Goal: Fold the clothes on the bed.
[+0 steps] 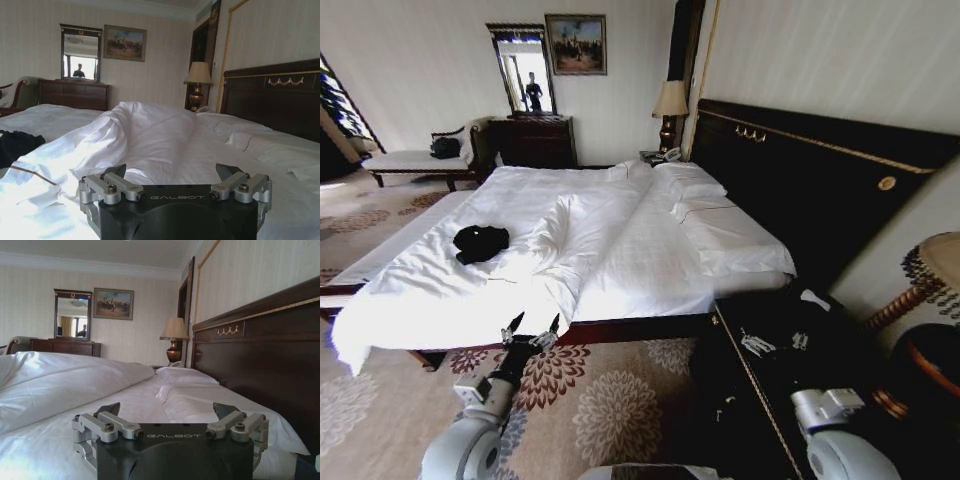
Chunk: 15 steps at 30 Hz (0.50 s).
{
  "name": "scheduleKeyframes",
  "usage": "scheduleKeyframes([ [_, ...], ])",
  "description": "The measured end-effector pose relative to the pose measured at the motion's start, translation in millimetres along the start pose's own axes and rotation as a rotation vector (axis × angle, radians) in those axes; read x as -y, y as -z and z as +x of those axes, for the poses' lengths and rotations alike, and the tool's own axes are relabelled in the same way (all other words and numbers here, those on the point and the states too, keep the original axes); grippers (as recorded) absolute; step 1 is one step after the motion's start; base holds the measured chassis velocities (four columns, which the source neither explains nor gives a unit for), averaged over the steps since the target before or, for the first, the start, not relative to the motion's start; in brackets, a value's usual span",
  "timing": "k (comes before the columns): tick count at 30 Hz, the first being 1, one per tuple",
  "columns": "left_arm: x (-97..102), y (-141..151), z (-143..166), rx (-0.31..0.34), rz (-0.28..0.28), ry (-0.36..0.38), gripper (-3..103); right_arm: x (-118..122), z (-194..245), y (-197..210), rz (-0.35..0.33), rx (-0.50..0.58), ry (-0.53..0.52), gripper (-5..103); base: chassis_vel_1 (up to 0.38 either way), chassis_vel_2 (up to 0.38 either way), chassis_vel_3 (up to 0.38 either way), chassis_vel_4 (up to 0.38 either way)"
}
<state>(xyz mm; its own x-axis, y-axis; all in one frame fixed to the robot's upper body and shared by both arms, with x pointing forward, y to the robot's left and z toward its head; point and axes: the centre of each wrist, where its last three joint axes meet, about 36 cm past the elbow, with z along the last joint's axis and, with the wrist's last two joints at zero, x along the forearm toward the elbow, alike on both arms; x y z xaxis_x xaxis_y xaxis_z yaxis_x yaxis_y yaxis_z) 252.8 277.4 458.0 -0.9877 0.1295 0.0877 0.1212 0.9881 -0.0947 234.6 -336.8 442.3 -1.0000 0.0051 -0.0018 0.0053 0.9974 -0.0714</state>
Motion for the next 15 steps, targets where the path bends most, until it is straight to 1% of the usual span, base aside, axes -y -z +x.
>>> scheduleKeyframes([
  [5,-2.3,0.1,1.5,0.0,-0.003,0.009,100,0.1,-1.7,1.5,-0.005,0.012,-0.009,100,-0.123,0.102,0.092,-0.13],
  [10,-3.6,0.8,1.6,0.002,-0.007,0.011,100,-0.7,-1.0,0.9,-0.006,0.01,-0.009,100,-0.147,0.155,0.128,-0.143],
  [15,2.4,6.2,3.1,0.016,-0.003,-0.005,100,-3.4,-0.5,-0.3,-0.007,0.007,-0.005,100,-0.159,0.188,0.188,-0.174],
])
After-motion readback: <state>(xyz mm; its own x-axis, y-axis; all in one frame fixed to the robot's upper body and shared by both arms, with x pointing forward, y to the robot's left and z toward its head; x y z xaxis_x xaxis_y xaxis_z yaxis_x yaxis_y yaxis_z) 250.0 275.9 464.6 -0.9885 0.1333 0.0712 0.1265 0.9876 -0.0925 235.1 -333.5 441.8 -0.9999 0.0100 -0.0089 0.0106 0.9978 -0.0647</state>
